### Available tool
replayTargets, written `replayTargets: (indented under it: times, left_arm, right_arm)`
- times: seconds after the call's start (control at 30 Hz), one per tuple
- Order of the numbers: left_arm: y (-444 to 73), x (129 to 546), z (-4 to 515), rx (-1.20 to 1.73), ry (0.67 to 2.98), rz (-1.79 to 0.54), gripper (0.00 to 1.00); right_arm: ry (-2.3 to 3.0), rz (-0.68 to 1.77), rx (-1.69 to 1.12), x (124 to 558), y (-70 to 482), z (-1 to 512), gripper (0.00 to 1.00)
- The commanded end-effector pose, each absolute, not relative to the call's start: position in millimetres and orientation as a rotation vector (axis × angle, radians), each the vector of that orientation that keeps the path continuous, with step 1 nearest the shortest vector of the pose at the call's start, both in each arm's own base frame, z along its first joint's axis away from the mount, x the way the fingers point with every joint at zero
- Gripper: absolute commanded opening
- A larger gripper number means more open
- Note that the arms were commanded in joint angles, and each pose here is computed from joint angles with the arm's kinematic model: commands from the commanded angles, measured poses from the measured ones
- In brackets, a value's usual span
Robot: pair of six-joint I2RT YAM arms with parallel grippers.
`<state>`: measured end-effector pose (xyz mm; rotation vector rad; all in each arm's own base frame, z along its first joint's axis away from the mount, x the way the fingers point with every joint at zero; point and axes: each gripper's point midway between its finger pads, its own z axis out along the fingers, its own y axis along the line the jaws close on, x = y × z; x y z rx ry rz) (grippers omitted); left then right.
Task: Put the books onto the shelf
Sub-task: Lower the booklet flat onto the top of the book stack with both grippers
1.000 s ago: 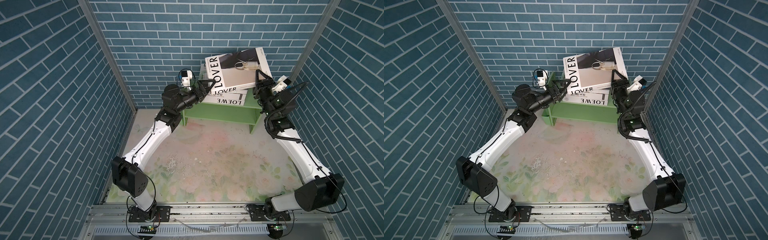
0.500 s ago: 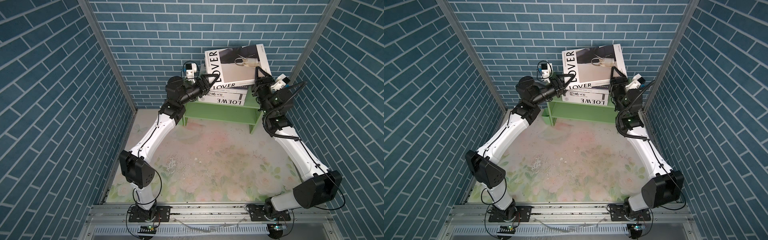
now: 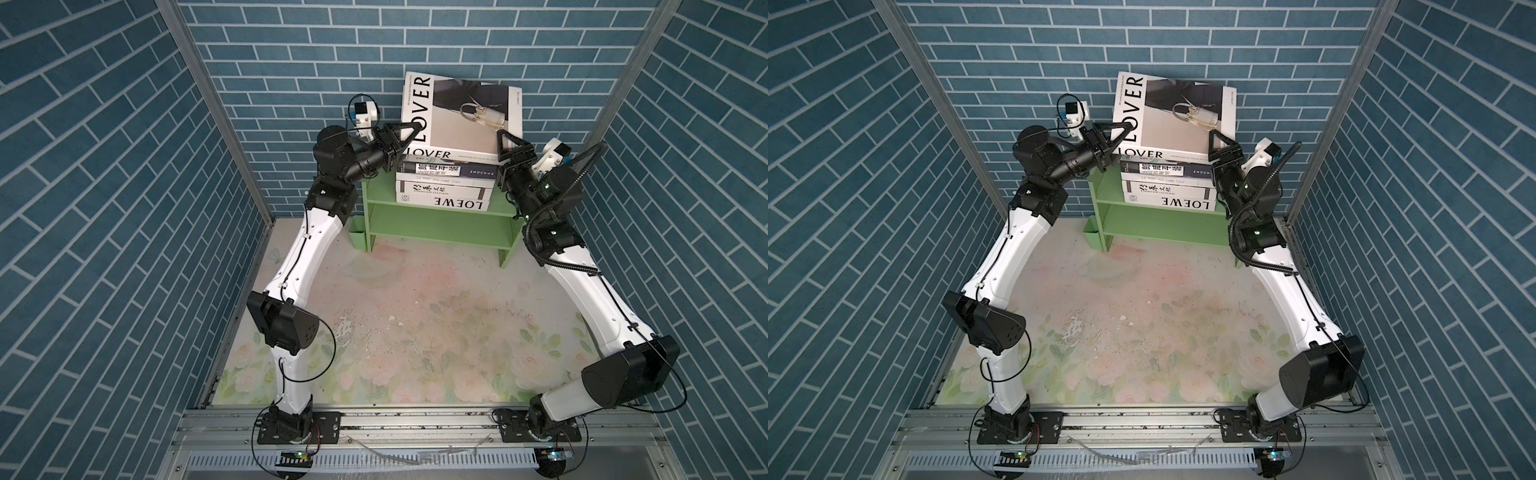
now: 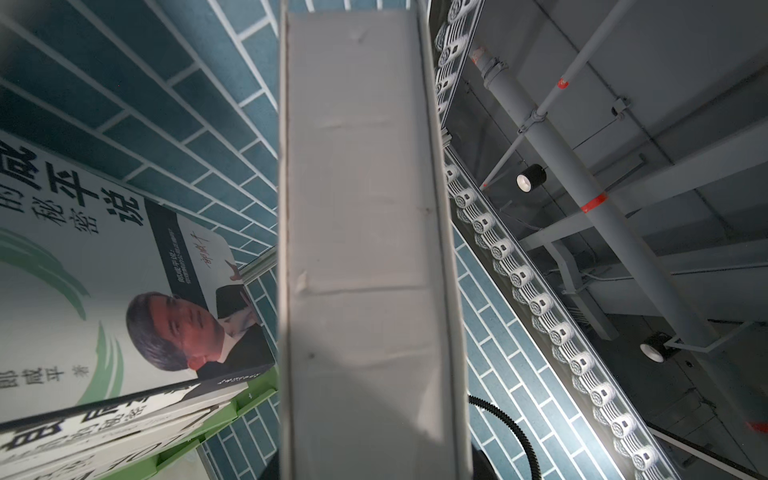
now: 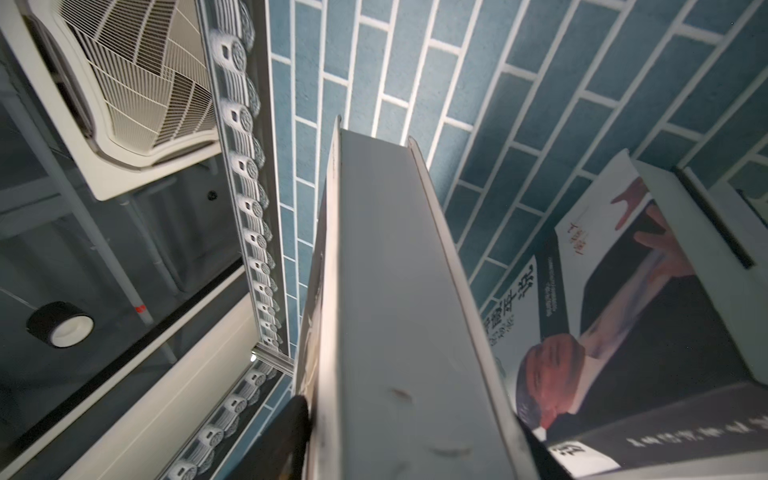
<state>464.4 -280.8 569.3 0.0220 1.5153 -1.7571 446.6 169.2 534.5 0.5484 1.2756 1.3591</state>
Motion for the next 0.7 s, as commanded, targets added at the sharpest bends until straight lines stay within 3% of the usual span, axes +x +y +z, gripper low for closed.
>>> replayTargets:
  times: [0.0,0.2,0.67]
  left_arm:
    - [-266,477,578,0.015,1.497,-1.805,0.45]
    - [-254,501,577,-0.054,1.472,-1.86,0.42]
    - [-241,543,564,-0.281,1.377,-1.804,0.37]
  right_arm:
    - [1.333,1.228,0.453,438,166,532,0.71]
    - [1.346,1.08,0.371,432,159,541,0.73]
    - [1.368,0.987,0.283,450,167,545,0.71]
